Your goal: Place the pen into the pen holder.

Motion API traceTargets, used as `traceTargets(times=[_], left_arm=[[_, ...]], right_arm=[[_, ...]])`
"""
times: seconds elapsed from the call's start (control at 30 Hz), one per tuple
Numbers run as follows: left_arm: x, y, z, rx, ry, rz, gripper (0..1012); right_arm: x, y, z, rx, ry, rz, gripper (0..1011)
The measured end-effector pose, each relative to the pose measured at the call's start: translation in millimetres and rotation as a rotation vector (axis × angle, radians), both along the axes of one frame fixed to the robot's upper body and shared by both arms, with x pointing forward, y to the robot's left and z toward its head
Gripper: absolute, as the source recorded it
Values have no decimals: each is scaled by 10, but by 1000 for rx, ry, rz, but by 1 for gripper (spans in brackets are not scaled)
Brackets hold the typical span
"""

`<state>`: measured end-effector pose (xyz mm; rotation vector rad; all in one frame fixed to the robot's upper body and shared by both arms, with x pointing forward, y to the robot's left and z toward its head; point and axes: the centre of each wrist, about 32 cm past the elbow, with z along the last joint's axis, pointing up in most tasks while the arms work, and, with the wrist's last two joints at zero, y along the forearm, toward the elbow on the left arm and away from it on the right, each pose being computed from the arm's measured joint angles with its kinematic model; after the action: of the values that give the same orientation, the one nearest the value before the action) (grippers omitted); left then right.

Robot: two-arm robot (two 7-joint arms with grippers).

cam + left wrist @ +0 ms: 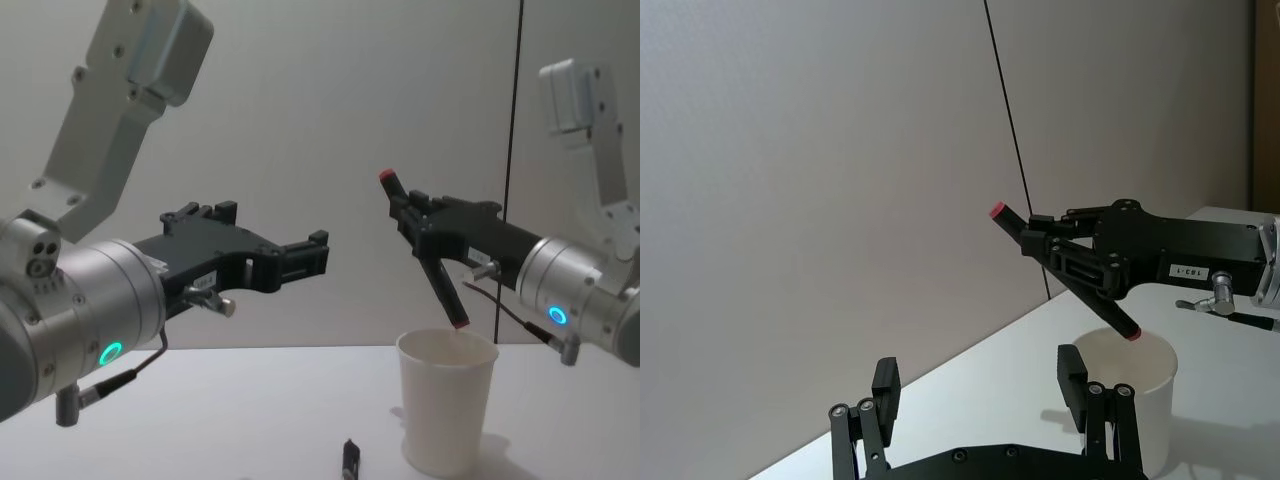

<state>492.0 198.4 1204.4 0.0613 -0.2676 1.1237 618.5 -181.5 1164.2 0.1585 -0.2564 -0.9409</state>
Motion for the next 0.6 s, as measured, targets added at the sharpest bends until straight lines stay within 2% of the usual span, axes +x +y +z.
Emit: traceTargets(times=[0.6], left_arm=[[0,0,0,0,0,0,1000]], right_arm=[[55,3,-111,-23,45,-8,183]])
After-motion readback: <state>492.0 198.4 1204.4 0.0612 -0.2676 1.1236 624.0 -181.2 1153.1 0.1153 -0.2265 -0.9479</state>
